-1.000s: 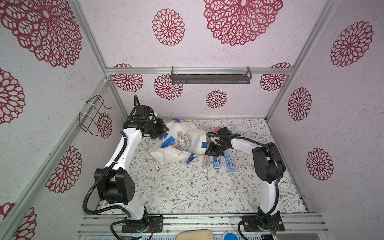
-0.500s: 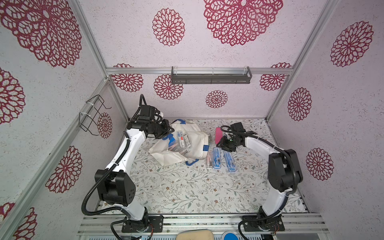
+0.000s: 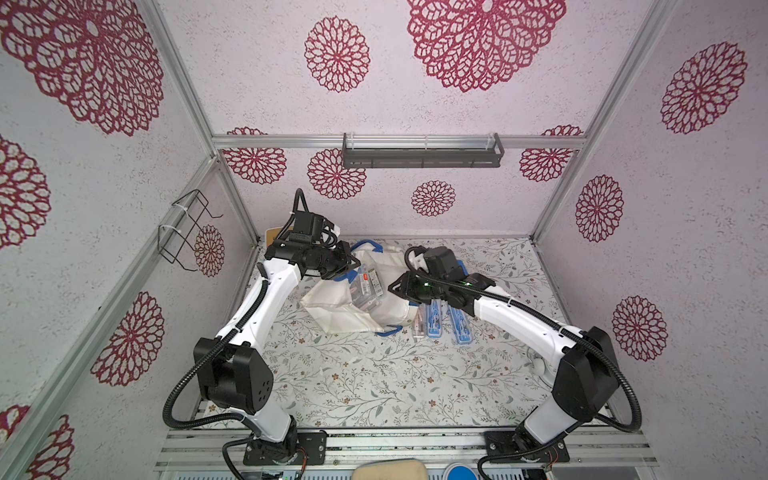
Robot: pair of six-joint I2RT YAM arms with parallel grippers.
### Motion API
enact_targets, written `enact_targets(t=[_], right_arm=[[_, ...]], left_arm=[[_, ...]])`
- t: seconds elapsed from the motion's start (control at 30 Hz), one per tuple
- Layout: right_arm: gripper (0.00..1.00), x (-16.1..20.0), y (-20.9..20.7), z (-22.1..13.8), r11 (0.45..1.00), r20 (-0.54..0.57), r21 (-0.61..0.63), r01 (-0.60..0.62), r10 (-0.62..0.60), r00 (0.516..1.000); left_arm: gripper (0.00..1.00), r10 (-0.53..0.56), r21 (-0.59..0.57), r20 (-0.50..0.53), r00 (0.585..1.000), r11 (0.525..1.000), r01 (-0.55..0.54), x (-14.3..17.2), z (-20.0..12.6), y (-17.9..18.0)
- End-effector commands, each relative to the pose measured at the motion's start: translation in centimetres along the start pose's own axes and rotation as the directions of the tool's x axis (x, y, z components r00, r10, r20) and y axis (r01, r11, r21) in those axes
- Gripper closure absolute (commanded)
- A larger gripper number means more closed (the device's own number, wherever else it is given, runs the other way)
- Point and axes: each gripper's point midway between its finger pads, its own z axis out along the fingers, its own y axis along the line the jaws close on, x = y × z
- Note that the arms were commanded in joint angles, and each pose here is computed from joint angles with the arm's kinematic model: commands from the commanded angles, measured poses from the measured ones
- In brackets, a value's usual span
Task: Take out the compass set from the canvas bag
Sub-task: Place the compass set at the center of the board, then pick up the compass set from the canvas bag.
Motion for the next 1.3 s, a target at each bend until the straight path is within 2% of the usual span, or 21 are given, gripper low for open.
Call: enact_targets(t=[0.0, 0.07, 0.2, 0.43, 0.57, 0.8, 0.9, 1.1, 1.27], right_arm=[[0.71, 0.3, -0.5, 2.1, 0.999, 0.011, 0.011, -0.039, 0.039, 0.999], [0.70, 1.0, -1.1, 3.4, 0.998, -0.008, 0.030, -0.062, 0.062, 0.998], [0.61, 1.5, -3.0, 5.7, 0.985, -0.014, 0.075, -0.154, 0.156, 0.988], [0.44, -0.5, -4.4, 9.9, 0.942, 0.037, 0.124, -0.311, 0.309, 0.950], [0.38, -1.4, -6.2, 11.5, 0.903, 0.090, 0.188, -0.387, 0.377, 0.922], [0.29, -0.7, -11.1, 12.8, 0.806, 0.165, 0.306, -0.507, 0.480, 0.862], [0.27, -0.7, -11.5, 14.3, 0.796, 0.165, 0.270, -0.542, 0.516, 0.840], [0.24, -2.1, -10.2, 17.2, 0.793, 0.167, 0.115, -0.598, 0.578, 0.798], [0.37, -4.1, -7.6, 18.7, 0.816, 0.145, -0.076, -0.573, 0.577, 0.804]], left_arm=[[1.00, 0.037, 0.051, 0.019, 0.999, 0.998, -0.038, 0.0, -0.6, -2.3], [1.00, 0.035, 0.037, 0.013, 0.999, 0.999, -0.036, 0.3, -0.5, -2.3], [1.00, 0.036, -0.004, 0.015, 0.999, 0.999, -0.036, 0.8, -0.4, -1.8], [1.00, 0.044, -0.049, 0.036, 0.998, 0.998, -0.043, 0.8, -1.0, -1.1], [1.00, 0.044, -0.043, 0.027, 0.999, 0.998, -0.043, 0.9, -1.0, -1.1], [1.00, 0.049, -0.032, 0.015, 0.999, 0.998, -0.048, 1.1, -0.8, -1.2], [1.00, 0.054, -0.028, 0.009, 0.998, 0.998, -0.054, 1.2, -0.8, -1.2], [1.00, 0.047, -0.008, -0.016, 0.999, 0.999, -0.047, 1.6, -0.4, -1.3], [1.00, 0.052, 0.006, -0.027, 0.998, 0.999, -0.052, 1.7, -0.2, -1.5]])
